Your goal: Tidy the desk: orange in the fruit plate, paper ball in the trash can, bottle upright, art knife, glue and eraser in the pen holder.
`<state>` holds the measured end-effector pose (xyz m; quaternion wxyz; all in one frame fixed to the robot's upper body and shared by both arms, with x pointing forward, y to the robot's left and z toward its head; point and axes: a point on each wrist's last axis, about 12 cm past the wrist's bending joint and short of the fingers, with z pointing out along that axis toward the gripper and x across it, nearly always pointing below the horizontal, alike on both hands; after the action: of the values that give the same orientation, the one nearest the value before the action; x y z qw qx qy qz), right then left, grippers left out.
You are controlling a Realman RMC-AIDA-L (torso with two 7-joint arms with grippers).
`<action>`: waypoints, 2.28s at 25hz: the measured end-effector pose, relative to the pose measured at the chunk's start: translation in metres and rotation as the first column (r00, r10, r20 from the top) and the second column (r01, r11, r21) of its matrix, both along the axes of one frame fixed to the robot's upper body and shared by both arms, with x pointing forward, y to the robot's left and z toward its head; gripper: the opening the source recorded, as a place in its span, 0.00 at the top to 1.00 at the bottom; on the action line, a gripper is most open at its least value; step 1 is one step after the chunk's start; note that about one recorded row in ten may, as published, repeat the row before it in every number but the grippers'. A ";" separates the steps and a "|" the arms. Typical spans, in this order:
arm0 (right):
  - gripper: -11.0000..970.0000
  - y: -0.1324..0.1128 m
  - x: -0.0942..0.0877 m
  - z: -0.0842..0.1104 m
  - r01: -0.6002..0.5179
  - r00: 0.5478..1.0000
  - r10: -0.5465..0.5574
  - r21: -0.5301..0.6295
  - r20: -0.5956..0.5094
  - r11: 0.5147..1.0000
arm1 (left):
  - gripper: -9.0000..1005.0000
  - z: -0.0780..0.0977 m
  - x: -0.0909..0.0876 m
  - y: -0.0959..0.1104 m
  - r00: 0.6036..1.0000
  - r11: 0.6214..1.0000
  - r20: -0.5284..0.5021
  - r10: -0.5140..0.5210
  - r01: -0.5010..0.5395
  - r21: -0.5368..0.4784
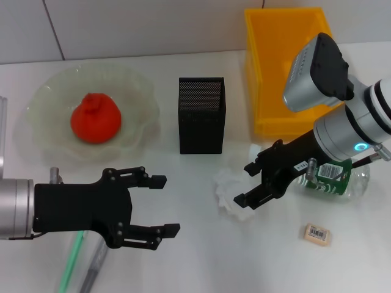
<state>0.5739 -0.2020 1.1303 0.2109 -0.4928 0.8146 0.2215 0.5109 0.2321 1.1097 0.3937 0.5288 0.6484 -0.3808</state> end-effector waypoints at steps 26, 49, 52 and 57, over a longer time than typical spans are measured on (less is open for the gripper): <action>0.35 0.003 0.000 -0.009 0.029 0.999 -0.028 0.032 -0.026 0.999 | 0.14 -0.003 -0.001 0.001 1.000 1.000 -0.011 0.008 -0.008 0.000; 0.99 -0.003 -0.002 -0.002 0.046 0.999 -0.047 0.046 0.009 0.998 | 0.14 -0.002 0.000 0.001 1.000 1.000 -0.010 0.006 -0.006 0.001; 0.99 -0.005 -0.005 0.003 0.046 0.998 -0.048 0.057 0.028 0.997 | 0.14 -0.003 -0.001 0.001 1.000 1.000 -0.013 0.008 -0.008 0.001; 0.99 -0.008 -0.010 0.011 0.045 0.998 -0.049 0.064 0.048 0.997 | 0.14 -0.004 0.000 0.000 1.000 1.000 -0.019 0.007 -0.007 0.001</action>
<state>0.5642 -0.2096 1.1412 0.2514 -0.4719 0.8132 0.2299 0.5107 0.2326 1.1052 0.3887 0.5231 0.6542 -0.3838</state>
